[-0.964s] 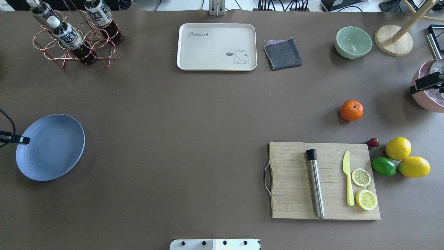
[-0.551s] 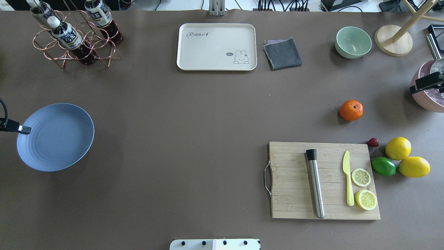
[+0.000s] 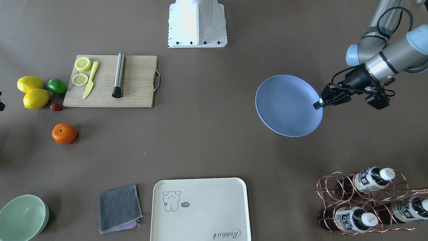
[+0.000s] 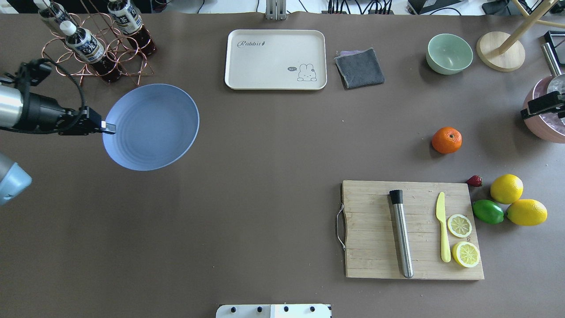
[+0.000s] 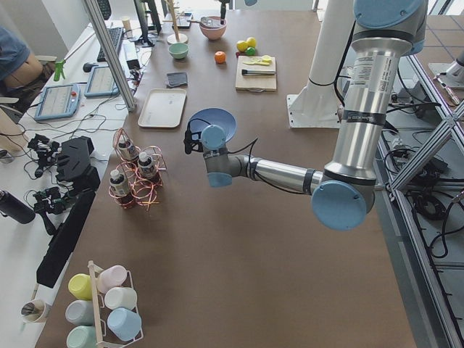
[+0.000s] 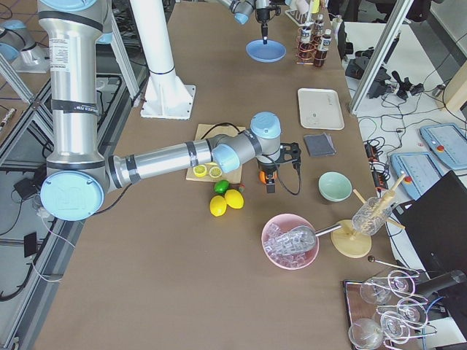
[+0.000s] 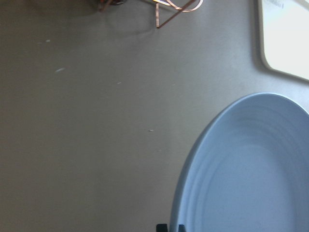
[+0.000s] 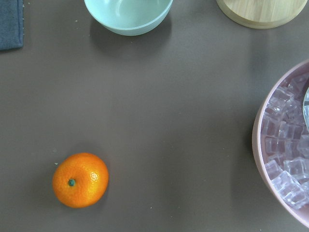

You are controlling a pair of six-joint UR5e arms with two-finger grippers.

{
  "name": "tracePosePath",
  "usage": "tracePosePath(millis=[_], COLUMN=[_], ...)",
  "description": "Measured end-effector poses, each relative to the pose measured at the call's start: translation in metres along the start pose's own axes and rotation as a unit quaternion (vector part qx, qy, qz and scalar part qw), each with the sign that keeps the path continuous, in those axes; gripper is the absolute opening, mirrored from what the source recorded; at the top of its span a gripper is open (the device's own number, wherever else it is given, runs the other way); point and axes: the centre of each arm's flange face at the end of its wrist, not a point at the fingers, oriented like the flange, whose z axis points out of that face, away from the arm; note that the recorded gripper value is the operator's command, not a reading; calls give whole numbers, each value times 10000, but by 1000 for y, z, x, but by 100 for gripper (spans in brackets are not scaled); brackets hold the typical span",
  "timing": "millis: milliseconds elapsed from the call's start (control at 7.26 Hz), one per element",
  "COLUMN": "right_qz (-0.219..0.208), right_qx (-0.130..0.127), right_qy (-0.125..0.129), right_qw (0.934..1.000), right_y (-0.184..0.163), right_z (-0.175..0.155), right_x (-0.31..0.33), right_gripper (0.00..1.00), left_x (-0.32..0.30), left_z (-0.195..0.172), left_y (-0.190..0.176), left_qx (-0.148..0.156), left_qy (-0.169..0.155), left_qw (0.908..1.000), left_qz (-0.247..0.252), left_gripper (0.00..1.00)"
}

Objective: Pick orange to plate
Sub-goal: 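Slide the blue plate toward the table center with the left gripper, then withdraw the left arm while moving the right gripper above the orange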

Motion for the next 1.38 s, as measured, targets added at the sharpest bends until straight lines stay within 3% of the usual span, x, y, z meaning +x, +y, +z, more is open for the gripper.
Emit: tracePosePath(millis=[275, 551, 688, 964, 1101, 1377], right_qz=[7, 17, 21, 15, 31, 361], right_qx=[-7, -18, -25, -31, -28, -28], right_qy=[6, 9, 5, -18, -35, -83], right_qw=[10000, 10000, 10000, 10000, 10000, 9993], right_y=[0, 0, 1, 0, -2, -11], right_z=[1, 2, 2, 2, 2, 4], right_x=[1, 2, 2, 1, -2, -22], right_gripper=[100, 100, 100, 99, 98, 96], left_x=[103, 151, 155, 157, 153, 101], left_z=[119, 193, 210, 208, 185, 81], left_y=[41, 67, 69, 61, 45, -15], left_qx=[80, 282, 361, 440, 397, 122], left_qy=[-304, -582, -668, -679, -663, -789], left_qw=[9995, 9979, 9971, 9966, 9969, 9961], left_qz=[13, 78, 96, 137, 122, 385], left_gripper=[0, 0, 97, 98, 98, 99])
